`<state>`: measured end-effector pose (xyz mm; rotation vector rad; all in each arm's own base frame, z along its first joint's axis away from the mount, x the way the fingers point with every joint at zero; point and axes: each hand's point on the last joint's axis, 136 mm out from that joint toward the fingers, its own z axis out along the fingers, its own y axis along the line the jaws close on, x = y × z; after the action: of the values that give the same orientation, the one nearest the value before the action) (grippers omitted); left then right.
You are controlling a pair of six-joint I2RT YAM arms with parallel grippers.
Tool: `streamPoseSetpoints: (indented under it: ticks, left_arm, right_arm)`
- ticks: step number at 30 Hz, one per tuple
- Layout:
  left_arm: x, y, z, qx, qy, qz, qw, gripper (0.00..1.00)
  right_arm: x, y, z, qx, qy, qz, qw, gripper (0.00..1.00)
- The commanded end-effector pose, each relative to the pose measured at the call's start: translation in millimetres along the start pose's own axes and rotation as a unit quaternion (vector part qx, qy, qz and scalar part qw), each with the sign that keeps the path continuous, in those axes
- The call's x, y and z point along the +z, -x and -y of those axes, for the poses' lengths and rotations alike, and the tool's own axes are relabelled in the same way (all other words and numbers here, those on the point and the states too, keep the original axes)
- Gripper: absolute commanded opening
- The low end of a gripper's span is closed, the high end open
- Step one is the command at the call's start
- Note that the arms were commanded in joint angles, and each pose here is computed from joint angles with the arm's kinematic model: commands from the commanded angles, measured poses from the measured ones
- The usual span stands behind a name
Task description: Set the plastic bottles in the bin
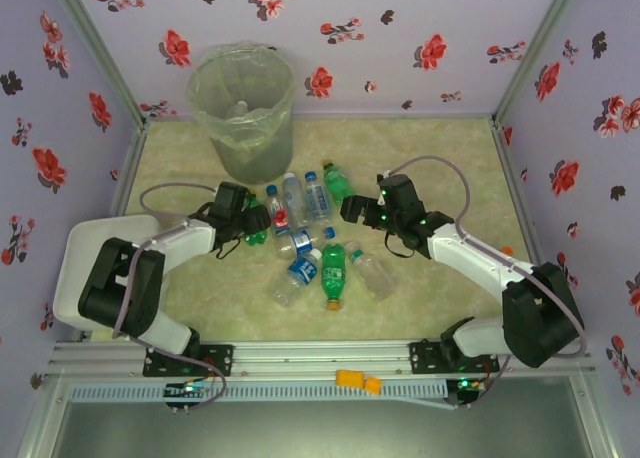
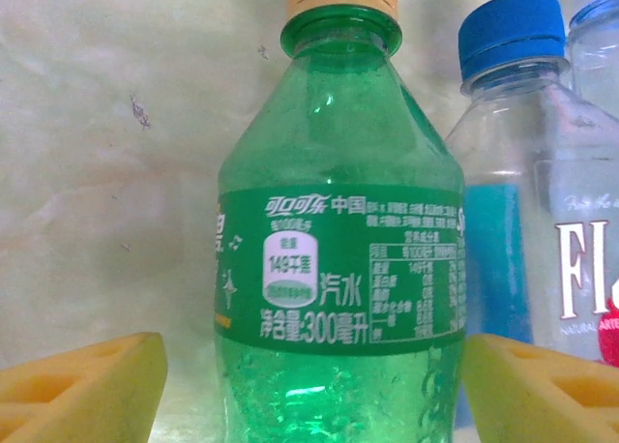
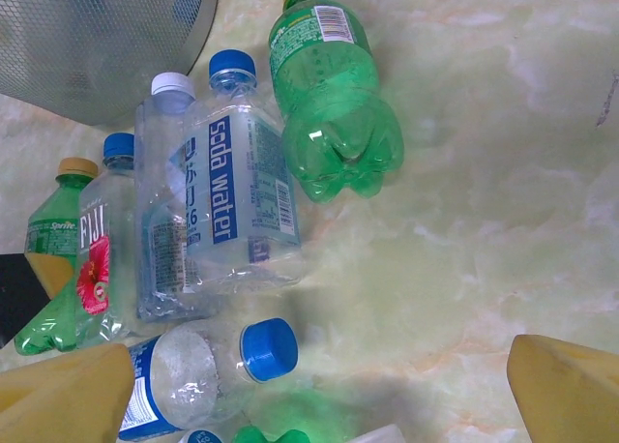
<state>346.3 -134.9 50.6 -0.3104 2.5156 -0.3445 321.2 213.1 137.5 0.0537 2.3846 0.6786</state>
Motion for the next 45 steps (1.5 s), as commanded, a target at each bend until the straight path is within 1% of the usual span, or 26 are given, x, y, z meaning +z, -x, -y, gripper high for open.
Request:
streamPoseSetpoints:
  ticks: [1, 7, 8, 10, 14, 16, 19, 21, 23, 26, 30, 34, 39, 42, 45]
  left_arm:
    - [10.5, -7.6, -9.3, 0.000, 0.019, -0.002, 1.000, 0.79]
    - [23.2, -12.0, -12.2, 0.005, 0.031, -0.021, 0.999, 0.78]
    - [23.7, -12.0, -12.3, 0.005, 0.032, -0.022, 0.999, 0.77]
    - [24.4, -13.3, -13.4, 0.005, 0.033, -0.022, 0.999, 0.71]
    - [20.9, -12.6, -17.0, 0.002, 0.033, -0.009, 0.999, 0.64]
    - [17.3, -10.9, -19.5, 0.002, 0.035, -0.003, 0.999, 0.57]
    - [6.6, -3.7, -21.2, 0.001, 0.034, 0.014, 0.999, 0.49]
    - [-3.8, 3.8, -22.2, -0.005, 0.030, 0.028, 0.999, 0.45]
    - [-17.8, 13.4, -23.2, -0.014, 0.022, 0.050, 0.998, 0.42]
    - [-46.5, 33.3, -26.1, -0.035, 0.006, 0.096, 0.995, 0.38]
    - [-95.4, 62.7, -29.6, -0.060, -0.023, 0.171, 0.983, 0.32]
    - [-152.4, 91.3, -22.7, -0.074, -0.073, 0.258, 0.960, 0.25]
    - [-222.8, 123.2, -5.3, -0.067, -0.122, 0.343, 0.929, 0.22]
    - [-253.7, 141.8, 10.0, -0.052, -0.146, 0.372, 0.915, 0.20]
    - [-272.2, 159.1, 30.0, -0.034, -0.179, 0.387, 0.904, 0.18]
  right_arm:
    - [-2.4, -2.2, 4.7, -0.005, -0.015, 0.000, 1.000, 1.00]
    - [-1.7, 0.6, 0.9, -0.006, -0.013, -0.005, 1.000, 1.00]
    - [-2.1, 1.4, 0.7, -0.006, -0.013, -0.003, 1.000, 0.99]
    - [-2.6, 2.0, 0.9, -0.006, -0.014, -0.002, 1.000, 1.00]
    - [-5.1, 1.6, 1.9, -0.006, -0.017, -0.003, 1.000, 1.00]
    - [-5.6, 1.7, 3.2, -0.006, -0.020, -0.001, 1.000, 1.00]
    - [-3.7, 1.9, 3.9, -0.002, -0.020, 0.002, 1.000, 1.00]
    - [-0.3, 1.9, 3.5, 0.001, -0.019, 0.001, 1.000, 1.00]
    - [3.4, -0.1, 3.1, 0.002, -0.018, -0.006, 1.000, 1.00]
    - [7.6, -3.6, 3.7, 0.003, -0.017, -0.014, 1.000, 1.00]
    - [8.4, -5.7, 4.6, 0.001, -0.016, -0.016, 1.000, 1.00]
    - [8.2, -7.3, 6.0, 0.000, -0.014, -0.012, 1.000, 1.00]
    - [9.1, -10.8, 8.0, -0.001, -0.011, -0.013, 1.000, 1.00]
    - [9.3, -13.4, 9.1, -0.002, -0.012, -0.017, 1.000, 1.00]
    - [8.1, -13.9, 7.7, -0.003, -0.008, -0.018, 1.000, 1.00]
